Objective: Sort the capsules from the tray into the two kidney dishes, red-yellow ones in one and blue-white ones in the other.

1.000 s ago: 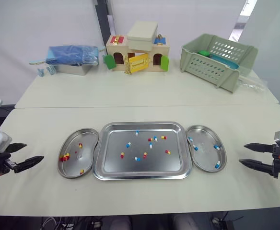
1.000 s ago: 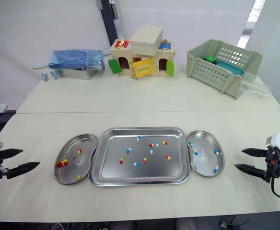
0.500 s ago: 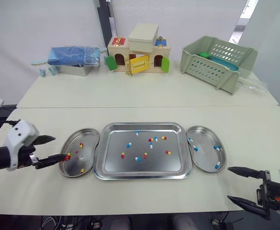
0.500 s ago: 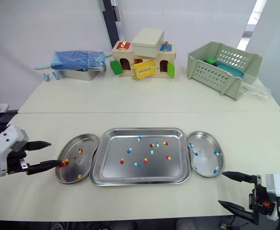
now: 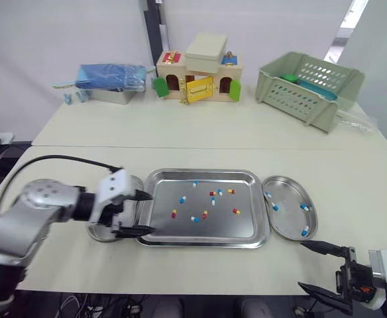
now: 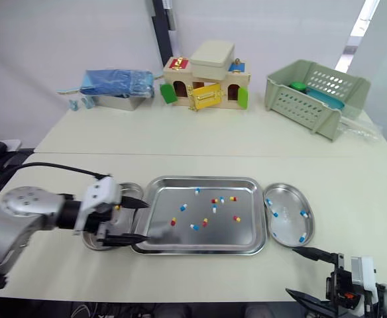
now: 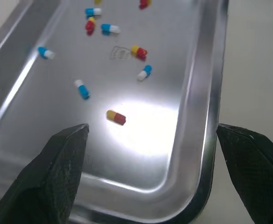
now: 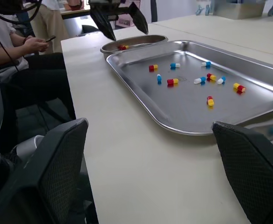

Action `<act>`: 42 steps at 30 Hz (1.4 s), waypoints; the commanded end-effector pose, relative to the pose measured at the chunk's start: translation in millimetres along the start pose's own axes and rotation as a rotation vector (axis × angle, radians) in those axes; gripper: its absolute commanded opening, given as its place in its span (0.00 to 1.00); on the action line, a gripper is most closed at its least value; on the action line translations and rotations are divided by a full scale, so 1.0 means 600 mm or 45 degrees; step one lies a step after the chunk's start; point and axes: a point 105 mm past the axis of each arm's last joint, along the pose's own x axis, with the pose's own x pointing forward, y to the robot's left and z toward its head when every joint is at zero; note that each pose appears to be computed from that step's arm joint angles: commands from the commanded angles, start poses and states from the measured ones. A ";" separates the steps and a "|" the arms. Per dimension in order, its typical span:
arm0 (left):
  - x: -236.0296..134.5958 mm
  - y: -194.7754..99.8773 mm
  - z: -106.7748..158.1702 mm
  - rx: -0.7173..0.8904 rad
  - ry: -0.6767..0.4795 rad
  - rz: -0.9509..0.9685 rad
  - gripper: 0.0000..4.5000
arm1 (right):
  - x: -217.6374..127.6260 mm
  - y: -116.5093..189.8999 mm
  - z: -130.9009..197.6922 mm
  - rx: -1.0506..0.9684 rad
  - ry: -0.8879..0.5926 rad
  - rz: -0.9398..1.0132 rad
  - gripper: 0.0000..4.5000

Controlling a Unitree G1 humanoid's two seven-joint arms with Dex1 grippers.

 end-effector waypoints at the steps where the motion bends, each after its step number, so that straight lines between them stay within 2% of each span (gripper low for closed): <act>1: 0.021 0.015 -0.011 0.059 0.051 -0.047 1.00 | 0.003 0.006 0.006 -0.040 -0.005 -0.003 0.99; 8: 0.059 0.048 -0.016 0.114 0.091 -0.110 1.00 | 0.009 0.009 0.010 -0.048 -0.007 -0.031 0.99; 16: 0.069 0.055 -0.036 0.119 0.135 -0.137 1.00 | 0.009 0.010 0.012 -0.056 0.001 -0.060 0.99; 19: 0.070 0.055 -0.041 0.115 0.143 -0.145 0.86 | 0.009 0.009 0.013 -0.058 -0.002 -0.067 1.00; 21: 0.070 0.055 -0.046 0.114 0.155 -0.147 0.73 | 0.010 0.009 0.013 -0.059 -0.003 -0.072 1.00; 27: 0.071 0.054 -0.057 0.114 0.174 -0.157 0.73 | 0.012 0.008 0.015 -0.059 -0.003 -0.081 1.00; 30: 0.072 0.054 -0.058 0.114 0.173 -0.160 0.61 | 0.013 0.009 0.015 -0.057 -0.001 -0.084 1.00; 34: 0.076 0.052 -0.064 0.114 0.181 -0.167 0.35 | 0.016 0.007 0.016 -0.056 0.000 -0.087 1.00; 42: 0.078 0.050 -0.070 0.124 0.191 -0.168 0.35 | 0.020 0.006 0.017 -0.051 0.004 -0.088 1.00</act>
